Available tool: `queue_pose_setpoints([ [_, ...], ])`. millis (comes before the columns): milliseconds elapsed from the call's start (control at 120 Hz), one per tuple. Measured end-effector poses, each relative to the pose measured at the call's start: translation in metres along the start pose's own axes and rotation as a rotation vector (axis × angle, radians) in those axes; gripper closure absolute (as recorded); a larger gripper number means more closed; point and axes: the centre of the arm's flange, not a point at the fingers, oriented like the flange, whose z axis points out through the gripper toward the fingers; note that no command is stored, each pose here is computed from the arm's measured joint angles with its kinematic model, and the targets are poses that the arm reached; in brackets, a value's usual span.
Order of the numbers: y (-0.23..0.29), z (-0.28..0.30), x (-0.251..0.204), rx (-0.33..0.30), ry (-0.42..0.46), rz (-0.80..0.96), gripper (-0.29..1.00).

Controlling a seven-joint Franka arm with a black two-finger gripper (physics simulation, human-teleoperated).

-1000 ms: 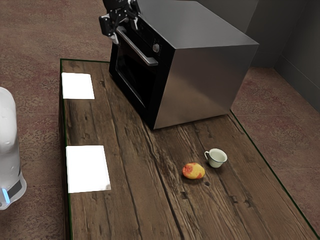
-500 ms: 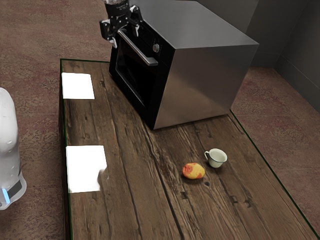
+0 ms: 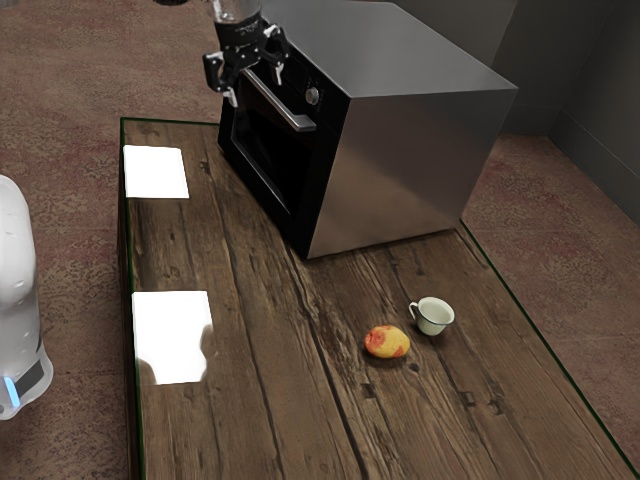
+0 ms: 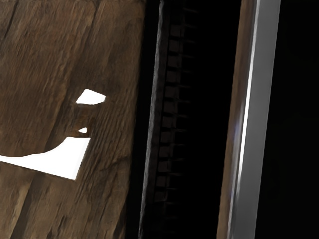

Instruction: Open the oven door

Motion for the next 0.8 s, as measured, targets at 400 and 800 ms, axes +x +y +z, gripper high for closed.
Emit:
queue_pose_setpoints([
  [400,-0.003,0.013,0.001,0.008,-0.002,0.027,0.00],
  [800,-0.001,0.018,0.001,-0.008,-0.003,0.043,0.00],
])
